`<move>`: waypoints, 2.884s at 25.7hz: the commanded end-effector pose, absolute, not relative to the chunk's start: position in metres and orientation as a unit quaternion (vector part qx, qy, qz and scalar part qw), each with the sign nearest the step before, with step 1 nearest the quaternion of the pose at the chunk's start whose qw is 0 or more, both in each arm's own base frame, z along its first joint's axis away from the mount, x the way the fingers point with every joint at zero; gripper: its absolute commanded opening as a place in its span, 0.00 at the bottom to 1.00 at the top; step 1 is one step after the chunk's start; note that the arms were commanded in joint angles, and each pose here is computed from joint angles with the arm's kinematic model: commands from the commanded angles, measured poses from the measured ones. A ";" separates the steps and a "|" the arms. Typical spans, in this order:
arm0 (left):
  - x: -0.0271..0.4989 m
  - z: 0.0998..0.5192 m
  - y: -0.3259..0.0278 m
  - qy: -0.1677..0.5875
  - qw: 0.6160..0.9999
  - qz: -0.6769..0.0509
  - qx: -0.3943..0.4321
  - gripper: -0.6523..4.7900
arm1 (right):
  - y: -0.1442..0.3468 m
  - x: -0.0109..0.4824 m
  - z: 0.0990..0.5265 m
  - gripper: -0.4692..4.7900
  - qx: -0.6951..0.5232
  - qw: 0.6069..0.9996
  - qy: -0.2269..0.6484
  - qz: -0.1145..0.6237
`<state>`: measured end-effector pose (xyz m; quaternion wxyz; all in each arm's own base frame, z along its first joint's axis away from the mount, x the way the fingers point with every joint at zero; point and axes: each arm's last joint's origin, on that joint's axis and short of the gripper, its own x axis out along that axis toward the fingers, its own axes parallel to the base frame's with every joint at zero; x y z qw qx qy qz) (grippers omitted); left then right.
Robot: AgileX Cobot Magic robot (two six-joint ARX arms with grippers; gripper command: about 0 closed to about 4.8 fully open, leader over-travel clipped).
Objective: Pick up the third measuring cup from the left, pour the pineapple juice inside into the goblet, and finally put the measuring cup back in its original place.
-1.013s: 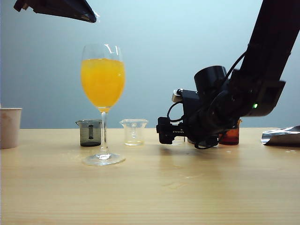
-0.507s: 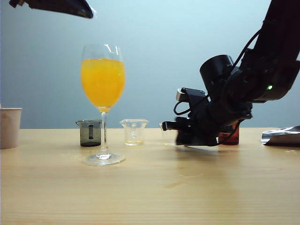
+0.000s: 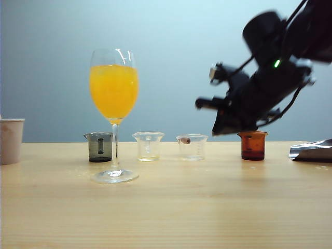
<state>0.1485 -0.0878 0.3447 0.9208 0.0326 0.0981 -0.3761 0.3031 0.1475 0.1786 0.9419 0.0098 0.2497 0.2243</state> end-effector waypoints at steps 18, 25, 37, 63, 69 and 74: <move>0.066 0.293 -0.040 0.017 0.949 -0.313 -0.044 0.11 | 0.081 0.157 0.251 0.07 0.027 0.946 0.141 0.289; 0.079 0.246 -0.047 0.020 0.948 -0.305 -0.083 0.11 | 0.059 0.117 0.234 0.07 0.039 0.960 0.078 0.266; 0.094 0.182 -0.053 0.010 0.951 -0.294 -0.092 0.11 | 0.043 0.087 0.186 0.07 0.077 0.968 0.078 0.226; 0.094 0.164 -0.052 0.049 0.953 -0.286 -0.088 0.11 | 0.040 0.082 0.154 0.21 0.064 0.966 0.134 0.210; 0.097 0.168 -0.034 0.016 0.965 -0.246 -0.093 0.11 | 0.039 0.083 0.154 0.21 0.065 0.967 0.135 0.207; 0.096 0.175 -0.006 -0.041 0.988 -0.115 -0.089 0.11 | 0.030 0.088 0.151 0.21 0.073 0.977 0.127 0.154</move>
